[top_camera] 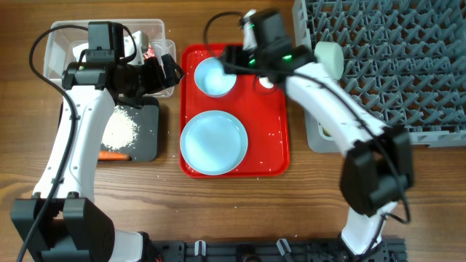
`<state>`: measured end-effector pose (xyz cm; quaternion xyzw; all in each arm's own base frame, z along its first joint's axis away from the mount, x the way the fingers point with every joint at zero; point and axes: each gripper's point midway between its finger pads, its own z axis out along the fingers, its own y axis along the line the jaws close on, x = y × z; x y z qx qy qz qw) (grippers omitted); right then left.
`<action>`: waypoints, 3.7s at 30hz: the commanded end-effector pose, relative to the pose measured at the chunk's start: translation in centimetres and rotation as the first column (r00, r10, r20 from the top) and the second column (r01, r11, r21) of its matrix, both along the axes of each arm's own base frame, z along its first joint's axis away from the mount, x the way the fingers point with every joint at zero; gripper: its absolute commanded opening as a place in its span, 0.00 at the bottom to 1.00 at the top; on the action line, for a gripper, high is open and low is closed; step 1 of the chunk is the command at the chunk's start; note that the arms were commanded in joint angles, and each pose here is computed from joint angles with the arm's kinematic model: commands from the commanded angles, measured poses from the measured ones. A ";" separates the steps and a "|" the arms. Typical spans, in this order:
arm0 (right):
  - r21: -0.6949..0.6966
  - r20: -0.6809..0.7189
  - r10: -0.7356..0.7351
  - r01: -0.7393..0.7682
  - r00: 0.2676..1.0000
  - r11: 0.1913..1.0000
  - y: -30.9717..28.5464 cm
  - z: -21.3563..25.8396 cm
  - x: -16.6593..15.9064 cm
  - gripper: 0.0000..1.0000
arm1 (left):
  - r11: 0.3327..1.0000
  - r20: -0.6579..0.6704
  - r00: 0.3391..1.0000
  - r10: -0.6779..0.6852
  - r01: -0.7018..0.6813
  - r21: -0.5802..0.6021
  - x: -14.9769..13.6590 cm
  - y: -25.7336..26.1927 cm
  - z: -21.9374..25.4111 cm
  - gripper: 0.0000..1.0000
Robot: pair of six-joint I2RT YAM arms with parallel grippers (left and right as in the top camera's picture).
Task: Sort waste into correct bins and load items into the dishwasher rack
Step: 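Grasp the small blue bowl with the right gripper and carry it to the rack, then lower the small blue bowl into the rack and open the right gripper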
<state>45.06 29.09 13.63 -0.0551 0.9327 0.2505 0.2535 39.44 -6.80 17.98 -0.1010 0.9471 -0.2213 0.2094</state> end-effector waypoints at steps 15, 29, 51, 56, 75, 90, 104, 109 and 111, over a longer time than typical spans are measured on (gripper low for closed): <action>-0.105 -0.250 -0.273 0.255 0.929 0.961 -1.1 -9.4 -0.7 0.48 | 1.000 -0.001 1.000 0.005 -0.005 0.004 0.2 0.1 -0.1 1.00; -0.117 -0.274 -0.315 0.293 0.909 0.949 -1.2 -11.8 -0.4 0.09 | 1.000 -0.001 1.000 0.005 -0.005 0.004 0.2 0.1 -0.1 1.00; -0.159 0.450 -0.581 0.701 0.679 0.696 -24.7 17.1 1.7 0.04 | 1.000 -0.001 1.000 0.005 -0.005 0.004 0.2 0.1 -0.1 1.00; -0.355 0.657 -0.603 0.891 0.452 0.281 -36.7 20.2 -1.5 0.04 | 1.000 -0.001 1.000 0.005 -0.005 0.004 0.2 0.1 -0.1 1.00; -0.892 0.450 -0.387 0.378 0.805 -0.250 -44.7 9.3 1.9 0.04 | 1.000 -0.001 1.000 0.005 -0.005 0.004 0.2 0.1 -0.1 1.00; -0.945 0.328 -0.302 0.313 0.895 -0.097 -40.0 3.5 3.7 0.04 | 1.000 -0.001 1.000 0.005 -0.005 0.004 0.2 0.1 -0.1 1.00; -0.959 0.282 -0.221 0.279 0.934 -0.047 -36.0 2.8 4.1 0.55 | 1.000 -0.001 1.000 0.005 -0.005 0.004 0.2 0.1 -0.1 1.00; -0.958 0.285 -0.197 0.282 0.938 -0.039 -34.7 2.8 4.3 0.73 | 1.000 -0.001 1.000 0.005 -0.005 0.004 0.2 0.1 -0.1 1.00; -0.957 0.288 -0.193 0.286 0.938 -0.038 -34.5 2.9 4.4 0.78 | 1.000 -0.001 1.000 0.005 -0.005 0.004 0.2 0.1 -0.1 1.00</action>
